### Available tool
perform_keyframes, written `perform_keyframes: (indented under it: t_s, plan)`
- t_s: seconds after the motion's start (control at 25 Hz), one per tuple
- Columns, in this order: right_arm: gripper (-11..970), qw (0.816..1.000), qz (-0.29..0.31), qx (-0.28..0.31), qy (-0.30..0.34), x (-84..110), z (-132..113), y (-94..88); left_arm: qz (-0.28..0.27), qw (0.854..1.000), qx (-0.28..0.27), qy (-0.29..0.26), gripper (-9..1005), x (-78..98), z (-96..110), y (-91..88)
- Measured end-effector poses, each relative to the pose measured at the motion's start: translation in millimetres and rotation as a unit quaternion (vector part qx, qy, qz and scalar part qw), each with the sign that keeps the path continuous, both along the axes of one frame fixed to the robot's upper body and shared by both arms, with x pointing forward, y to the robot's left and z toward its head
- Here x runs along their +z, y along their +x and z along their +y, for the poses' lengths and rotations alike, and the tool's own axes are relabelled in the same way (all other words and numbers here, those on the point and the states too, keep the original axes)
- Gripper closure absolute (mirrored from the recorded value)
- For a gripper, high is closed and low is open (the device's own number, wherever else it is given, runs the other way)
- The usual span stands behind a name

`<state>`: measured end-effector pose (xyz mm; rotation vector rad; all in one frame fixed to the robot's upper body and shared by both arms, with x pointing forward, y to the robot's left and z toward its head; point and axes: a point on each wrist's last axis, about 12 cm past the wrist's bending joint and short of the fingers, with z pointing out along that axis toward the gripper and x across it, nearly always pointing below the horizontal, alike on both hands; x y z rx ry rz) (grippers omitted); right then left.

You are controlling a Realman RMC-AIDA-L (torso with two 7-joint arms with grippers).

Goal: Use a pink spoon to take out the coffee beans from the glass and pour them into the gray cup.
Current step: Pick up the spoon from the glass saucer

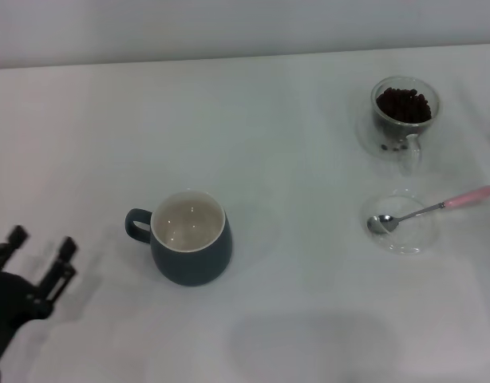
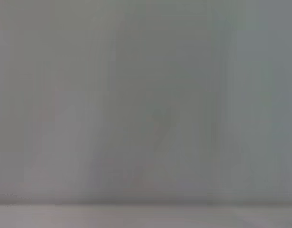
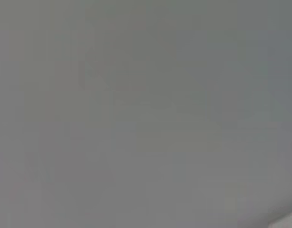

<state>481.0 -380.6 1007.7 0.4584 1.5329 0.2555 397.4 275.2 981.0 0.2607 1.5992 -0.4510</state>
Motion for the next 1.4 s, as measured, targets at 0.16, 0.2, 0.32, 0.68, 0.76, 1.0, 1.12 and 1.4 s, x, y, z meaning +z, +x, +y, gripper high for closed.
perform_keyframes:
  t_s: [0.16, 0.2, 0.32, 0.68, 0.76, 1.0, 1.12, 1.4]
  plan:
    - [130, 0.996, 0.002, 0.004, 0.087, -2.4, -17.4, -18.9, -0.017, 0.998, 0.051, -0.014, 236, 3.7, 12.9, -5.6]
    - [131, 0.994, 0.006, 0.010, 0.105, -2.9, -20.6, -23.3, -0.019, 0.998, 0.061, -0.015, 236, 4.4, 15.7, -5.6]
    - [134, 0.989, 0.020, 0.033, 0.140, -4.3, -26.3, -33.6, -0.023, 0.995, 0.090, -0.017, 238, 5.4, 23.1, -4.5]
    - [143, 0.978, 0.072, 0.090, 0.175, -15.0, -16.2, -48.7, -0.029, 0.995, 0.098, -0.018, 239, 7.6, 24.1, 4.9]
    - [170, 0.975, 0.081, 0.106, 0.175, -16.4, -11.8, -48.7, -0.031, 0.995, 0.096, -0.018, 239, 8.3, 23.4, 6.9]
    - [272, 0.970, 0.099, 0.132, 0.178, -20.4, -3.0, -50.2, -0.035, 0.995, 0.091, -0.017, 239, 10.0, 22.5, 12.2]
    - [270, 0.966, 0.107, 0.144, 0.184, -21.7, 0.9, -51.0, -0.035, 0.995, 0.092, -0.012, 239, 9.8, 24.6, 12.0]
    - [309, 0.958, 0.117, 0.176, 0.196, -22.6, 9.8, -52.7, -0.039, 0.995, 0.087, -0.012, 238, 11.5, 23.1, 17.0]
